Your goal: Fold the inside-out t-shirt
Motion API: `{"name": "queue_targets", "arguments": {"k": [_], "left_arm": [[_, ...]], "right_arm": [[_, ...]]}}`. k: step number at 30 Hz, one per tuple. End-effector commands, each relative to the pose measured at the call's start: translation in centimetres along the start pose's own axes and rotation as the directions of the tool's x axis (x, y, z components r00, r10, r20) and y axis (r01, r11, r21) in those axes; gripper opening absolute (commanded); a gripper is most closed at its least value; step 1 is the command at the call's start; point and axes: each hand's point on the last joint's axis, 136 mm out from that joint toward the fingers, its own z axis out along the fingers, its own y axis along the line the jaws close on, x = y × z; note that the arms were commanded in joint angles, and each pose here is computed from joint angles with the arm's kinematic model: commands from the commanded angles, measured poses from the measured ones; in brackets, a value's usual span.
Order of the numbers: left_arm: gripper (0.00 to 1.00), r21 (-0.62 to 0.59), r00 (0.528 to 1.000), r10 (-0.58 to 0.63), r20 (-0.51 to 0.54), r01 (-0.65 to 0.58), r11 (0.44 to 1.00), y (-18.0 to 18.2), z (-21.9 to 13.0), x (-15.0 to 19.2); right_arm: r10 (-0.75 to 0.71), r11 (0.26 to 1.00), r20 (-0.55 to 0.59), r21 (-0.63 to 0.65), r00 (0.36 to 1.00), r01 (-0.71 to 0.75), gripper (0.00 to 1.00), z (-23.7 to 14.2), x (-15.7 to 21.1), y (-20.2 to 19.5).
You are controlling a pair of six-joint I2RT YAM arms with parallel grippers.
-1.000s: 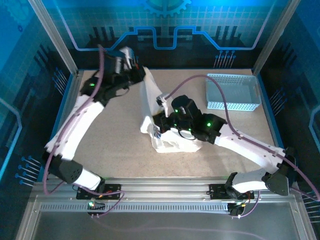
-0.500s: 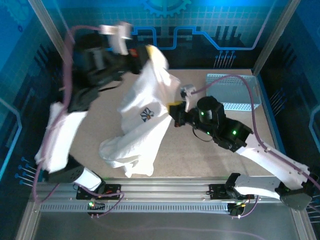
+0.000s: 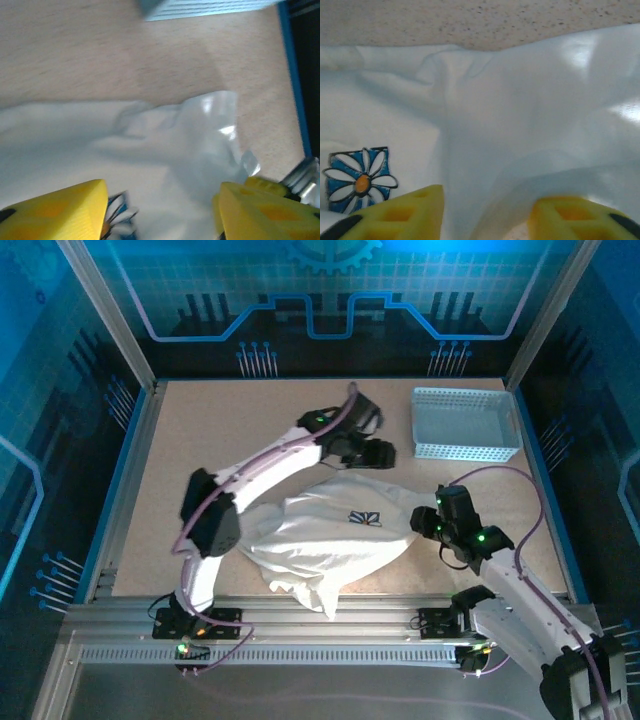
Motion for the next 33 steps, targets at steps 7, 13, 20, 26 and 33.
{"name": "queue_targets", "arguments": {"k": [7, 13, 20, 26, 33], "left_arm": [[0.79, -0.365, 0.953, -0.2, 0.227, 0.274, 0.89, 19.3, -10.9, 4.3], [0.84, -0.282, 0.963, -0.254, 0.088, 0.269, 0.921, 21.0, -7.1, 8.3], [0.82, -0.178, 0.974, -0.225, 0.019, 0.225, 0.958, 19.2, -3.4, 8.3], [0.62, -0.178, 0.972, -0.227, -0.058, 0.213, 0.961, 19.0, -0.5, 8.9], [0.03, -0.182, 0.974, -0.226, -0.022, 0.218, 0.959, 18.5, -1.8, 7.8]], "right_arm": [[-0.25, 0.964, -0.022, -0.094, 0.968, 0.247, 0.72, -0.2, -2.9, 8.0], [-0.332, 0.941, -0.09, -0.097, 0.939, 0.324, 0.79, 2.9, -3.0, 12.2], [-0.326, 0.944, -0.207, -0.123, 0.922, 0.306, 0.79, 6.3, -0.5, 13.6], [-0.299, 0.953, -0.309, -0.137, 0.903, 0.269, 0.81, 8.2, 3.5, 12.9], [-0.306, 0.951, -0.343, -0.157, 0.888, 0.266, 0.79, 11.3, 3.9, 13.5]]}}
